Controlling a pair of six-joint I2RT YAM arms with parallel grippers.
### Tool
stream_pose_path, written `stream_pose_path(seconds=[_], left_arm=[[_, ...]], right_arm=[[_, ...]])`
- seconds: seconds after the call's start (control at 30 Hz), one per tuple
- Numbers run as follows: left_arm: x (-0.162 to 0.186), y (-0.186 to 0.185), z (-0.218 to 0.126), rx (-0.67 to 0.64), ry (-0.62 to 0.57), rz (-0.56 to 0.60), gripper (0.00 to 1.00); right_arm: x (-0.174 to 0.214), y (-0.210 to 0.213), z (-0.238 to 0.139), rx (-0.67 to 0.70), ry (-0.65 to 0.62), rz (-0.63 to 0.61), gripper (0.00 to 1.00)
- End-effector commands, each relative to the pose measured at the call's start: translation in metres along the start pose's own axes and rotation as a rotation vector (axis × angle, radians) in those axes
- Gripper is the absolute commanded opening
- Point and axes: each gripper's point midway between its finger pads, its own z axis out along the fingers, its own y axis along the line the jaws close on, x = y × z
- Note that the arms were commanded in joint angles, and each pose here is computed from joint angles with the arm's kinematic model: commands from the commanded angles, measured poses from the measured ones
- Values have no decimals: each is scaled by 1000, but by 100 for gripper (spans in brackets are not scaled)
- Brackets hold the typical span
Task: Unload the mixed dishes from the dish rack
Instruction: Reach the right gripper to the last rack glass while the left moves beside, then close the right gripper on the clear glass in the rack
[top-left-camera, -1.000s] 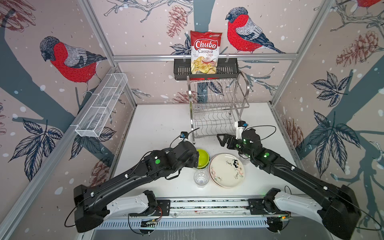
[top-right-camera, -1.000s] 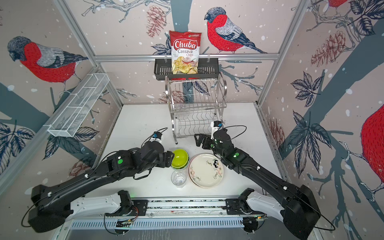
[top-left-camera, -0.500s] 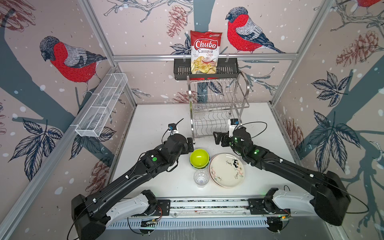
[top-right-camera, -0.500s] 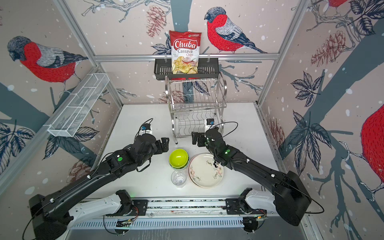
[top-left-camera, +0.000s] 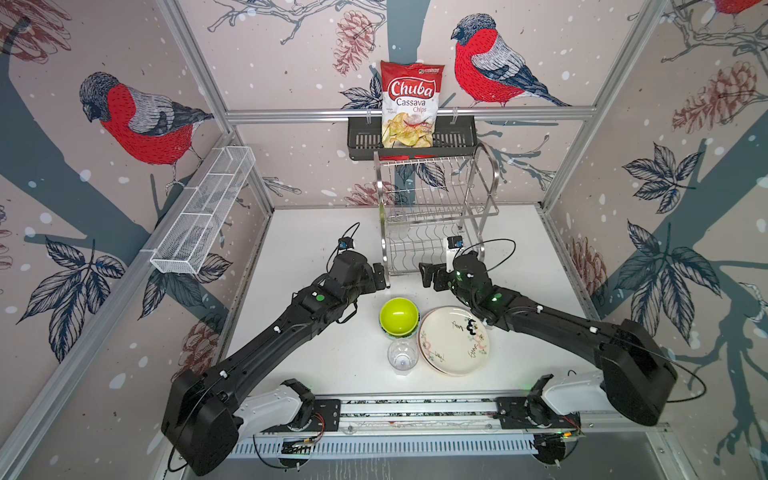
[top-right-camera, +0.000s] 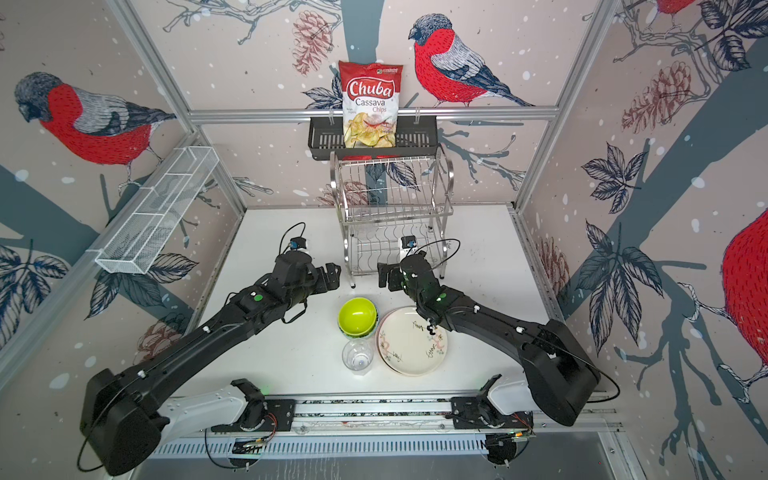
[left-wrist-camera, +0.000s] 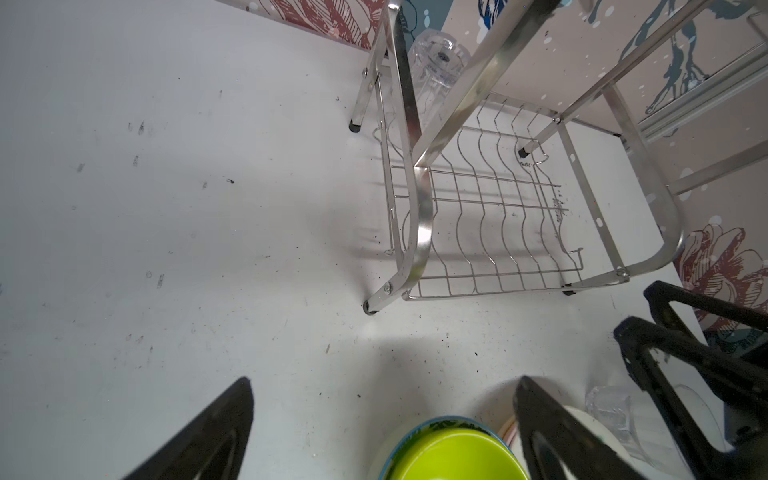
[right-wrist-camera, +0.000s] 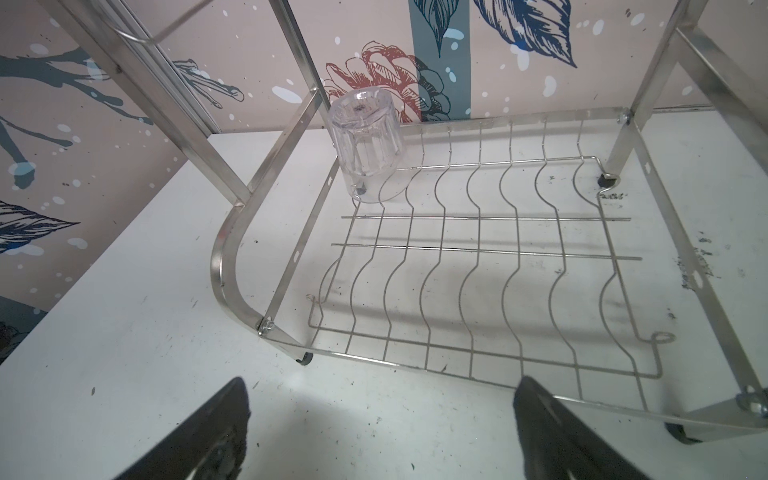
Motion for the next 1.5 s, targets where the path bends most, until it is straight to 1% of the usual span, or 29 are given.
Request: stream_pose_path(seconds=[0.0,0.1,0.27,0.33,0.53,0.63,0.67,0.73,0.8,0.93,1.03,1.13,1.23,1.47], left_arm=[[-7,-12,12,56,-12,14,96],[-5,-8,24,52,6,15,96],[-6,-8,40,46,21,26,96],[-6,-9,47,45,25,35,94],[-7,-11,71,43,45,49,78],[-3,-9,86,40,81,37,67],[-10,-13,89,47,74,35,64],[-11,-14,97,46,87,35,56],[-12,-15,103,45,97,36,49],[-12,-16,114,41,108,39,33],[-10,-16,118,38,125,44,24],[-8,-17,121,38,139,48,18],[-7,-21,121,60,149,55,14],[1,-26,123,97,181,53,10]], right_arm=[[-5,-1,8,19,-35,-31,99],[1,-1,19,31,-15,-54,99],[5,-1,35,38,-14,-83,99],[6,1,43,35,-12,-89,99],[9,2,68,17,-10,-87,99],[8,2,80,9,-10,-80,99],[8,2,83,5,-10,-77,99],[5,0,90,0,-13,-73,99],[2,-2,96,-2,-19,-73,99],[-4,-7,111,6,-28,-76,99],[-8,-9,123,14,-36,-88,99],[-11,-8,137,18,-42,-109,99],[-16,-5,150,18,-51,-130,99],[-30,-2,181,28,-75,-163,99]])
